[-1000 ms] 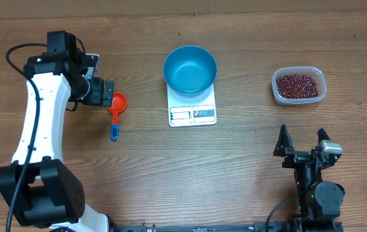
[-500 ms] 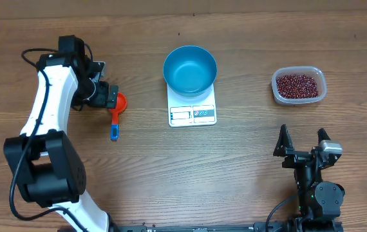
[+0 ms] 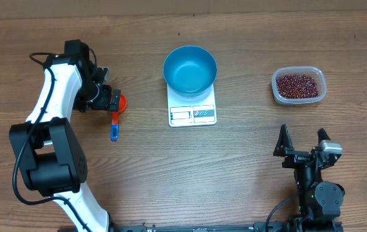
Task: Scoop item into bowl and weigh 150g on scale
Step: 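Lower the left gripper and grasp the red measuring cup rim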
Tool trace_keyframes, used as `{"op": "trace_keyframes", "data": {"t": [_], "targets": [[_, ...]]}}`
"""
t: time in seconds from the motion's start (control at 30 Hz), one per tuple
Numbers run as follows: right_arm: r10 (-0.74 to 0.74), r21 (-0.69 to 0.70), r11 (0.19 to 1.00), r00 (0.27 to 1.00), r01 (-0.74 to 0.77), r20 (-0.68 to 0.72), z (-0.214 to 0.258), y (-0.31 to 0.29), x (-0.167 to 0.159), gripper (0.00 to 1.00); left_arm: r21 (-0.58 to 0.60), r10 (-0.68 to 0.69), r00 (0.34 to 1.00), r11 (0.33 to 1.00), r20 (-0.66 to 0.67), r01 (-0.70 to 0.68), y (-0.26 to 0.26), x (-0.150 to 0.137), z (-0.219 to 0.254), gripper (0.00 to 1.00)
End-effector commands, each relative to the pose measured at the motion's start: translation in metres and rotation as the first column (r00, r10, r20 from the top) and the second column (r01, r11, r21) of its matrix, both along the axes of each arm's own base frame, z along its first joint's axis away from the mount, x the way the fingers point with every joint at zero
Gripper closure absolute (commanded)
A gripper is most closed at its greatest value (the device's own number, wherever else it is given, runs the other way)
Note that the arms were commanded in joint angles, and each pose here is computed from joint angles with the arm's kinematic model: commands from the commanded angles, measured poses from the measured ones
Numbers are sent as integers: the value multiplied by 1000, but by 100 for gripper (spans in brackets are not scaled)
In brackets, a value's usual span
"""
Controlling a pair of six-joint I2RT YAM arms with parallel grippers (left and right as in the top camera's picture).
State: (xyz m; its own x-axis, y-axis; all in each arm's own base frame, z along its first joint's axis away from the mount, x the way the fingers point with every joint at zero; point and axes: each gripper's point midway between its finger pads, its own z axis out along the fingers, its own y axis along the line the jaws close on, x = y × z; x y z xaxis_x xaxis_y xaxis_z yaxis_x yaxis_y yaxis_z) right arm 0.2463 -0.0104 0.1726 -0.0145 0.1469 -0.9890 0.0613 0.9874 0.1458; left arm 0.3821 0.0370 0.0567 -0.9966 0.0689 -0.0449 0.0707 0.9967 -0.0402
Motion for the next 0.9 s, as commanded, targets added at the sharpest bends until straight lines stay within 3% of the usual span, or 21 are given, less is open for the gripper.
{"op": "trace_keyframes", "data": {"t": [0.0, 0.87], "targets": [[15, -4, 1000, 1000, -15, 5, -1, 3, 0, 0, 9, -13, 1000, 1000, 19, 13, 3, 9, 0, 0], [15, -4, 1000, 1000, -15, 5, -1, 3, 0, 0, 12, -13, 999, 1000, 36, 12, 4, 15, -5, 0]]}}
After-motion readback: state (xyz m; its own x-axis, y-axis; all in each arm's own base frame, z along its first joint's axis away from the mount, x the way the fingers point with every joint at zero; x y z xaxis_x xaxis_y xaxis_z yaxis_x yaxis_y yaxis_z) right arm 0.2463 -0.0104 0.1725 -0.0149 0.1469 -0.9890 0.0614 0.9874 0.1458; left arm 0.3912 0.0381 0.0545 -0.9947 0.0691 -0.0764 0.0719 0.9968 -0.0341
